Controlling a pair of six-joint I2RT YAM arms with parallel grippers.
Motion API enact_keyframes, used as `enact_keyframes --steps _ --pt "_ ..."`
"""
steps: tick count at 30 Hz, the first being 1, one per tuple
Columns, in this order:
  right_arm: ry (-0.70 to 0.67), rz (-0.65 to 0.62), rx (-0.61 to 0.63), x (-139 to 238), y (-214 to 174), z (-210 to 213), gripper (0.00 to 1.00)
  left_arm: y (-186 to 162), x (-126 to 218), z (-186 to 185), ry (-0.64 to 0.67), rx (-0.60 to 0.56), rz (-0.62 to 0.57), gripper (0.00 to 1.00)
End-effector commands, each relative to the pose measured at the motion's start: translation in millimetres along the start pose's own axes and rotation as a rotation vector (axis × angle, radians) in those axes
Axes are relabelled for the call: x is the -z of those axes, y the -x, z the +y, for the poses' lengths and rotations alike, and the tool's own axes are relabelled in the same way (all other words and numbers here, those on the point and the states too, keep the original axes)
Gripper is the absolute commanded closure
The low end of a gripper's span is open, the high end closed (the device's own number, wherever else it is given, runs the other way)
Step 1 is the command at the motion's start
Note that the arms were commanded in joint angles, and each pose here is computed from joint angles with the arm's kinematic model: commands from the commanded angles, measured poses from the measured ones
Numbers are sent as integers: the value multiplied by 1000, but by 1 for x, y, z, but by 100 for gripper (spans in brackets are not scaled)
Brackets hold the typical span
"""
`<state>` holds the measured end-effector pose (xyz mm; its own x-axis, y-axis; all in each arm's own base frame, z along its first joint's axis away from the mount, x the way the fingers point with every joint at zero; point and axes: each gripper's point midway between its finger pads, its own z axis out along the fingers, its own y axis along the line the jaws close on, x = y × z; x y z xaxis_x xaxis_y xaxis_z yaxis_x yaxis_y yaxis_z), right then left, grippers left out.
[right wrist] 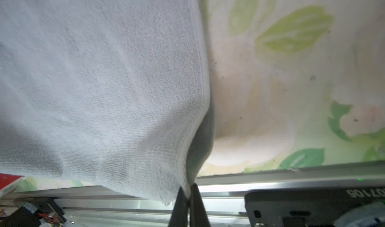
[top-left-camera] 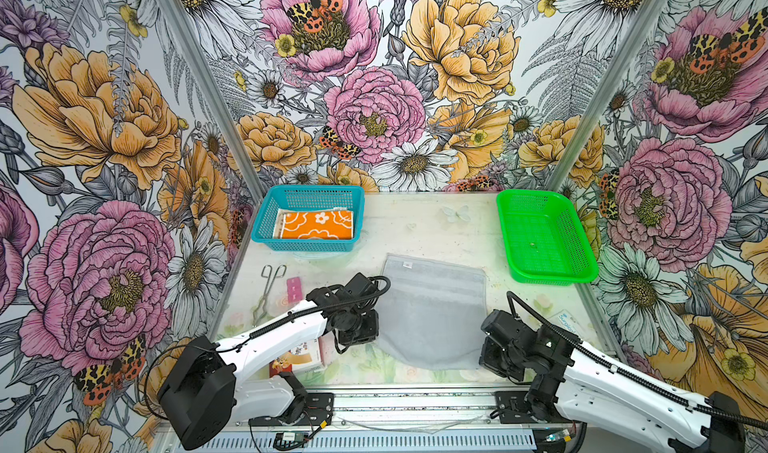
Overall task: Fold and stack the towels
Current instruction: 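Lift the near edge with both grippers and fold it toward the far edge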
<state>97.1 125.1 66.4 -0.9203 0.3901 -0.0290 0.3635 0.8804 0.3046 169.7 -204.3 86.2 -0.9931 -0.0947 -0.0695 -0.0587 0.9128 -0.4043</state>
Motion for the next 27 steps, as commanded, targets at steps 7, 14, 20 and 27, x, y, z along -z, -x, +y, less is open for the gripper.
enact_keyframes --steps 7,14,20,27 --pt "47 -163 84 46 67 36 100 45 25 -34 -78 -88 -80 100" --pt "31 -234 108 61 118 44 100 92 33 -42 -56 -116 -153 100" --pt "41 -248 122 57 151 52 100 140 41 -52 -50 -125 -213 100" --pt "29 -218 141 38 184 57 100 188 29 -63 -34 -134 -230 100"
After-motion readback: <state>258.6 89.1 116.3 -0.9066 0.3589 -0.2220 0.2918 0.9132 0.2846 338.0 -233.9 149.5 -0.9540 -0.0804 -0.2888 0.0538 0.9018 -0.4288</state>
